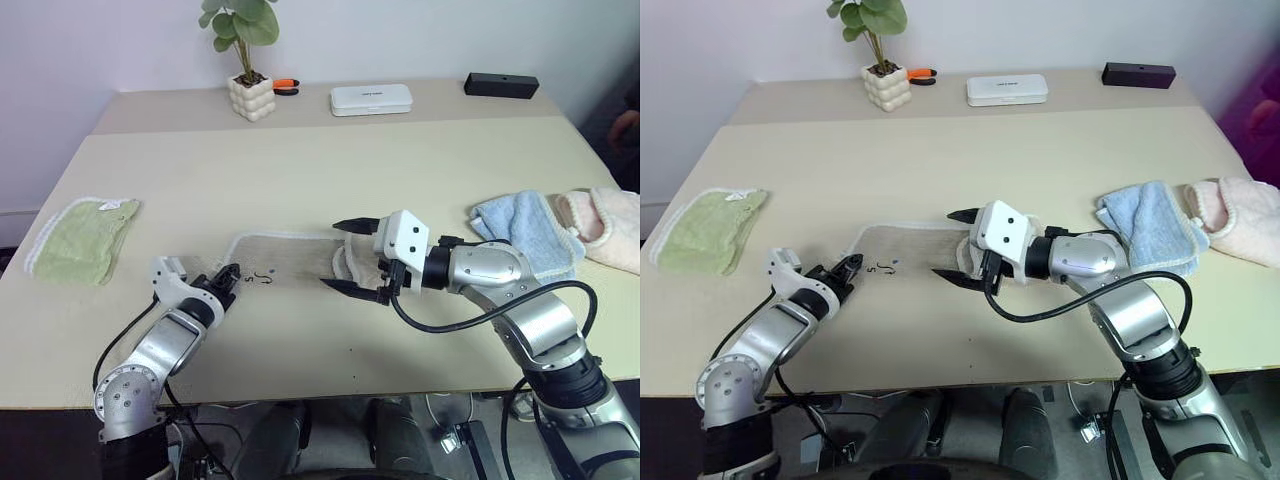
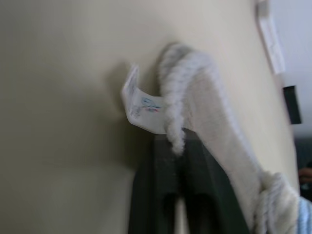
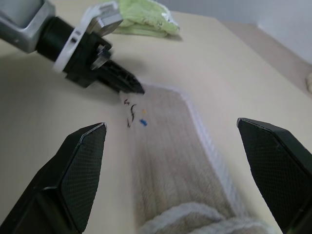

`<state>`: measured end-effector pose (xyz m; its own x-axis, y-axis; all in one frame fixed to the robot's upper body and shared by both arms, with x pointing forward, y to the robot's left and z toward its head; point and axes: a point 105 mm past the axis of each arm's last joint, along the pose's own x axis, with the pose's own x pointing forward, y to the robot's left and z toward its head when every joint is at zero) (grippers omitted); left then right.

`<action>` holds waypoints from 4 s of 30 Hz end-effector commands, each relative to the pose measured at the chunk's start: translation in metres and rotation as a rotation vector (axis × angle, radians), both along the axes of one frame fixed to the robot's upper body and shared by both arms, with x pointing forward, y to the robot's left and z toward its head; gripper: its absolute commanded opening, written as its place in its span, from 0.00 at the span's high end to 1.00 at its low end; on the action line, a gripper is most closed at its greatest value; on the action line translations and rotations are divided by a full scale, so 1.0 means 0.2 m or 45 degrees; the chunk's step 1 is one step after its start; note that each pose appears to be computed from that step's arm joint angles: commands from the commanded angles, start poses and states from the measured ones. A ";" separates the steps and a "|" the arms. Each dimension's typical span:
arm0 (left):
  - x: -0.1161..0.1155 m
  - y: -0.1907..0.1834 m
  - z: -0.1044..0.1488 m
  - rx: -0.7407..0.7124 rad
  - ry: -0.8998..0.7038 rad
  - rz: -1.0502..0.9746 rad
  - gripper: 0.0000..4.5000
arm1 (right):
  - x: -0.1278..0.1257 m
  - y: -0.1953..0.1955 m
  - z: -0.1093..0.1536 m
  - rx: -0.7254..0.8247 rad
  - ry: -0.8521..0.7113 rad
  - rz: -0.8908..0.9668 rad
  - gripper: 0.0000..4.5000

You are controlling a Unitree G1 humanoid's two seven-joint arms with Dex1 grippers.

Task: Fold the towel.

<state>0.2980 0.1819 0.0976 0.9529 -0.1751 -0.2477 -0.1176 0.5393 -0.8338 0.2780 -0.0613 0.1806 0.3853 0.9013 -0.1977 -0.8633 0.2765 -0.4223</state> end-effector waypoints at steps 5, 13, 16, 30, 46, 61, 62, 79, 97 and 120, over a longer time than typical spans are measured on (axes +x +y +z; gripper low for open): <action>-0.02 0.33 0.32 0.305 -0.368 0.175 1.00 | 0.00 -0.07 0.05 -0.014 -0.063 -0.063 0.02; -0.06 0.13 0.56 0.768 -0.701 -0.345 1.00 | 0.08 -0.20 0.00 -0.075 -0.065 -0.162 0.02; -0.11 -0.21 0.53 0.824 -0.804 -0.750 1.00 | 0.09 -0.19 -0.02 -0.070 -0.062 -0.169 0.02; -0.02 -0.51 0.25 0.893 -0.707 -1.048 0.87 | 0.09 -0.19 -0.03 -0.052 -0.073 -0.208 0.02; -0.02 -0.02 0.51 0.930 -0.748 -0.615 0.65 | 0.14 -0.11 0.09 0.206 0.060 -0.198 0.75; 0.07 -0.19 -0.03 1.219 -0.513 -0.757 0.88 | 0.29 0.15 -0.45 -0.014 0.327 -0.372 0.99; 0.05 -0.18 0.01 1.178 -0.565 -0.724 0.88 | 0.29 0.13 -0.41 0.032 0.331 -0.366 0.99; -0.20 -0.01 0.22 1.318 -0.859 -0.792 0.88 | 0.20 0.02 -0.28 0.441 1.001 -0.532 0.01; -0.27 -0.12 0.22 1.257 -0.886 -0.856 0.88 | 0.25 0.20 -0.20 0.667 1.175 -0.422 1.00; -0.06 -0.39 0.19 1.141 -1.105 -1.125 0.88 | 0.04 -1.25 -0.10 1.302 0.680 -1.796 1.00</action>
